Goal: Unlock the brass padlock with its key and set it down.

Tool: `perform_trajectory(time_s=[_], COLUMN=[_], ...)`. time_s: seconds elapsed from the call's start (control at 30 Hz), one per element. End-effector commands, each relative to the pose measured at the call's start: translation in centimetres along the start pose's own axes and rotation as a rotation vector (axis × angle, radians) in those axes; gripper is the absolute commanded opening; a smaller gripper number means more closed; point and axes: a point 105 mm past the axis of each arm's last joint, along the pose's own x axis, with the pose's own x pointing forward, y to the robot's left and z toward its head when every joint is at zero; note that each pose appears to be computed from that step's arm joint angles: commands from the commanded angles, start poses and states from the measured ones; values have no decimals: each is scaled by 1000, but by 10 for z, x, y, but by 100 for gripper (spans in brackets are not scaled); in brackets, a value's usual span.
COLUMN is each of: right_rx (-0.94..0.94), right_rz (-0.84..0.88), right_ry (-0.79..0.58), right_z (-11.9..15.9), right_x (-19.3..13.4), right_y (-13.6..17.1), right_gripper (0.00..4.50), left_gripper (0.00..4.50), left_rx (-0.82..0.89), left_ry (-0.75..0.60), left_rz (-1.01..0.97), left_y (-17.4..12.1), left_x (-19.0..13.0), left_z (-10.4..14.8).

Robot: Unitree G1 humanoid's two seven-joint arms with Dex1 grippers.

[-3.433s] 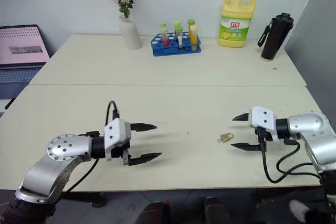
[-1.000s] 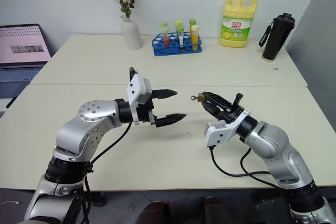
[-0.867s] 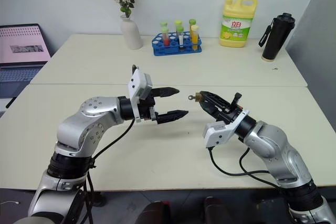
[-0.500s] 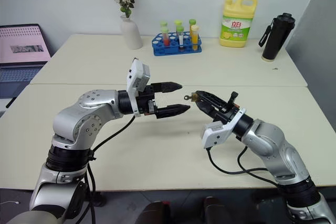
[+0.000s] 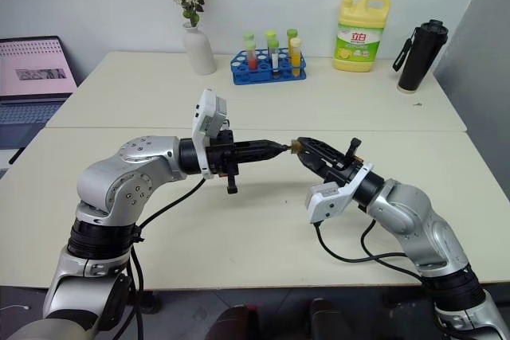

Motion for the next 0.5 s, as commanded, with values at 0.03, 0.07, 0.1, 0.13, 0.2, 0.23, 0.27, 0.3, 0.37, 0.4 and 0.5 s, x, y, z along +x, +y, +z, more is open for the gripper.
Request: perform_trajectory(time_s=[0.03, 0.07, 0.1, 0.13, 0.2, 0.23, 0.27, 0.3, 0.37, 0.4, 0.5], right_rx=[-12, -12, -11, -10, -11, -11, -11, -9, -8, -8, -2], right_rz=[-40, -39, -39, -39, -38, -38, -38, -38, -37, -37, -38], right_ry=[-34, -36, -37, -38, -39, -40, -40, -40, -41, -41, -39], right_z=[6, 6, 7, 7, 7, 7, 7, 7, 7, 7, 6], right_x=[2, 2, 2, 2, 2, 2, 2, 2, 2, 2, 2], right_y=[-12, -12, -12, -12, -12, -12, -12, -12, -12, -11, -11], right_gripper=[89, 89, 89, 89, 89, 89, 89, 89, 89, 89, 89], left_gripper=[0, 0, 0, 0, 0, 0, 0, 0, 0, 0, 0], left_rx=[59, 61, 62, 62, 63, 63, 62, 61, 63, 66, 200], left_ry=[-42, -41, -41, -41, -43, -45, -46, -46, -46, -46, -30], left_rz=[1, -2, -2, -2, -2, -1, 0, -2, -10, -15, -39], left_y=[-2, -2, -3, -3, -3, -3, -3, -3, -4, -5, -10], left_x=[-2, -1, -1, 0, 0, 0, 1, 1, 1, 1, 1], left_z=[18, 17, 17, 17, 17, 17, 17, 17, 17, 17, 16])
